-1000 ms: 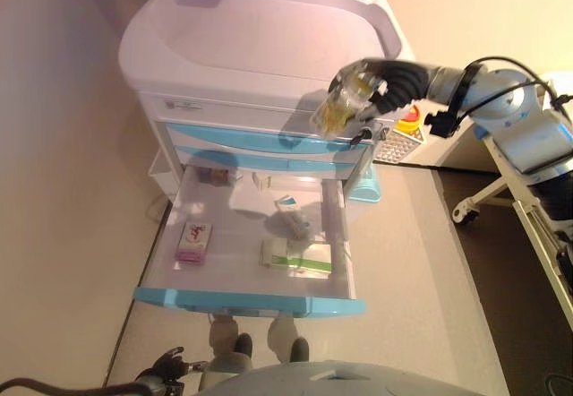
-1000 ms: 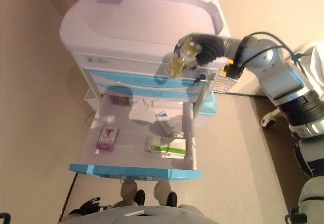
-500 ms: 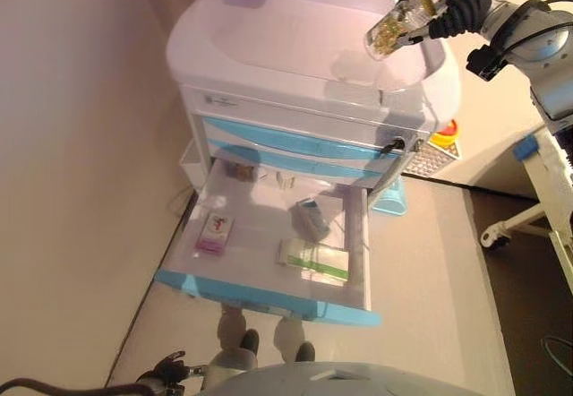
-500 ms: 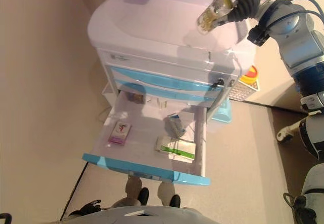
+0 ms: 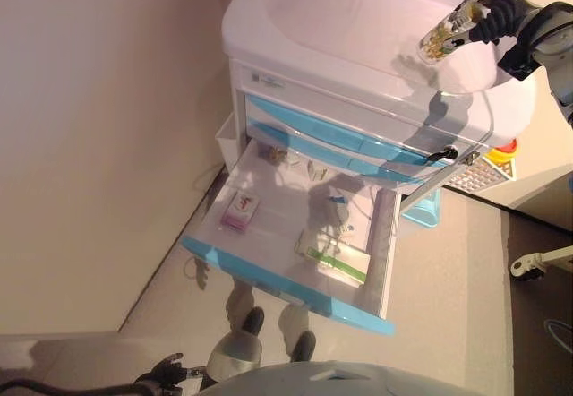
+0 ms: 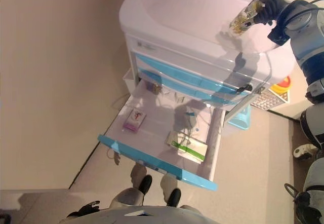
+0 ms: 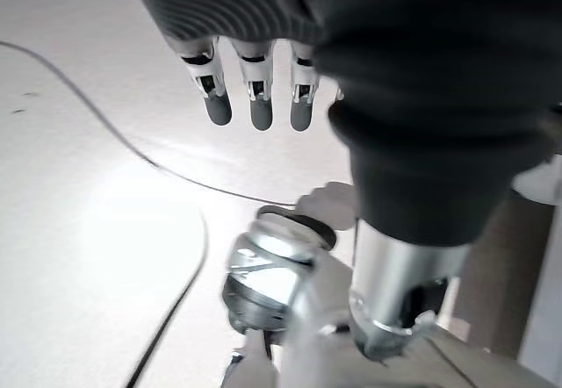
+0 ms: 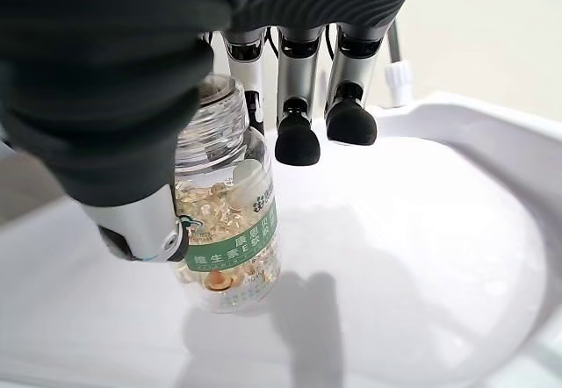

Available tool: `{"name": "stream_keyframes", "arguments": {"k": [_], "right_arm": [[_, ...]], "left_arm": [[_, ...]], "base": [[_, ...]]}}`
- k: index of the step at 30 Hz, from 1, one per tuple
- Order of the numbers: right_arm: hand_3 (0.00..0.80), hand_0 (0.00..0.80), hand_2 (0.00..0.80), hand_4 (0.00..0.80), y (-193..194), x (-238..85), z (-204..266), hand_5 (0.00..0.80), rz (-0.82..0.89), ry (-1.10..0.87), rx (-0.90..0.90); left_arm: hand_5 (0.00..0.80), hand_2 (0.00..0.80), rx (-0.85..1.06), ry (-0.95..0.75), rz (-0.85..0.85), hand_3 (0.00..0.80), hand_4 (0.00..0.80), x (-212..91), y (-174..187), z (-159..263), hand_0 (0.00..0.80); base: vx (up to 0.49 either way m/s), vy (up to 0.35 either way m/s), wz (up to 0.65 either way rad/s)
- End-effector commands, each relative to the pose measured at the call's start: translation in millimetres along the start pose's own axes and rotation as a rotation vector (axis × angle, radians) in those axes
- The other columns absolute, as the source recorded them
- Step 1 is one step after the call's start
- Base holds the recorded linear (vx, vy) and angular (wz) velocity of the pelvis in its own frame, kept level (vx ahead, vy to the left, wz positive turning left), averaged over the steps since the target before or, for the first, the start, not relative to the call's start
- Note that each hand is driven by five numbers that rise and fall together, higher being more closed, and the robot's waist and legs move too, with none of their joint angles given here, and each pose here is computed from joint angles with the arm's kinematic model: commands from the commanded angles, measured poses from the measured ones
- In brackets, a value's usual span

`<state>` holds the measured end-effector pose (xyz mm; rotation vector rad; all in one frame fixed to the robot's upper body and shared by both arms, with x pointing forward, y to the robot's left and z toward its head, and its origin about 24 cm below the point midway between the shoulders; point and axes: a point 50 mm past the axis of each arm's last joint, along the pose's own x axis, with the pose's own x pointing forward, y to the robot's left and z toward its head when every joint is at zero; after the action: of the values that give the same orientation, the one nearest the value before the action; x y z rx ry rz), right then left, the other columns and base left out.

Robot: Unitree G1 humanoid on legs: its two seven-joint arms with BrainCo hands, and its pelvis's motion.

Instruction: Open the drawer and pick up the medicine

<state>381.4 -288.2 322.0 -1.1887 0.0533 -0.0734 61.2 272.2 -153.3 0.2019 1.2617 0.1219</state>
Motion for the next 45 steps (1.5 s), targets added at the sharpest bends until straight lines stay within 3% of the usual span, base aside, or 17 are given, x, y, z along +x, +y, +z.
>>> {"name": "stream_keyframes", "arguments": {"k": [1, 9, 11, 15, 17, 19, 20, 21, 22, 45], "right_arm": [[0.8, 0.8, 0.8, 0.8, -57.5, -17.2, 15.7, 0.8, -0.199, -0.01, -0.089], [0.8, 0.8, 0.8, 0.8, -62.1, -19.7, 1.2, 0.8, -0.2, 0.05, -0.1], [0.722, 0.722, 0.722, 0.722, -60.6, -19.3, 0.4, 0.722, -0.192, 0.05, -0.097], [0.765, 0.765, 0.765, 0.765, -57.1, -17.9, -1.4, 0.765, -0.172, 0.048, -0.1], [0.731, 0.731, 0.731, 0.731, -56.1, -17.4, -0.6, 0.731, -0.165, 0.045, -0.096], [0.524, 0.524, 0.524, 0.524, -55.5, -17.1, 0.0, 0.524, -0.163, 0.041, -0.104], [0.38, 0.38, 0.38, 0.38, -54.3, -16.4, 0.0, 0.38, -0.164, 0.041, -0.106], [0.091, 0.091, 0.091, 0.091, -53.9, -16.1, 0.1, 0.091, -0.163, 0.039, -0.105], [0.0, 0.0, 0.0, 0.0, -53.5, -15.8, 0.3, 0.0, -0.163, 0.037, -0.103], [0.0, 0.0, 0.0, 0.0, -89.7, -30.8, 13.4, 0.0, -0.382, -0.038, -0.014]], "left_arm": [[0.0, 0.0, 0.018, 0.002, 0.06, 0.0, 0.0, -4.1, 25.5, -2.4, 0.0], [0.0, 0.0, 0.02, -0.038, 0.069, 0.0, 0.0, -4.7, 29.1, 4.8, 0.0], [0.0, 0.0, 0.019, -0.045, 0.07, 0.0, 0.0, -4.5, 29.6, 6.7, 0.0], [0.0, 0.0, 0.019, -0.057, 0.073, 0.0, 0.0, -4.4, 30.1, 10.7, 0.0], [0.0, 0.0, 0.02, -0.061, 0.072, 0.0, 0.0, -4.3, 30.6, 12.4, 0.0], [0.0, 0.0, 0.018, -0.066, 0.073, 0.0, 0.0, -4.4, 31.1, 13.4, 0.0], [0.0, 0.0, 0.017, -0.07, 0.073, 0.0, 0.0, -4.3, 31.2, 14.7, 0.0], [0.0, 0.0, 0.015, -0.072, 0.074, 0.0, 0.0, -4.2, 31.3, 15.5, 0.0], [0.0, 0.0, 0.015, -0.074, 0.074, 0.0, 0.0, -4.2, 31.6, 16.0, 0.0], [0.0, 0.0, 0.021, -0.039, 0.082, 0.0, 0.0, -5.9, 35.8, 3.7, 0.0]], "base": [[-0.02, -0.01, 0.09], [-0.022, -0.013, 0.09], [0.0, 0.0, 0.0], [0.0, 0.0, 0.0], [0.0, 0.0, 0.0], [0.0, 0.0, 0.0], [0.0, 0.0, 0.0], [0.0, 0.0, 0.0], [0.0, 0.0, 0.0], [-0.005, 0.001, -0.01]]}}
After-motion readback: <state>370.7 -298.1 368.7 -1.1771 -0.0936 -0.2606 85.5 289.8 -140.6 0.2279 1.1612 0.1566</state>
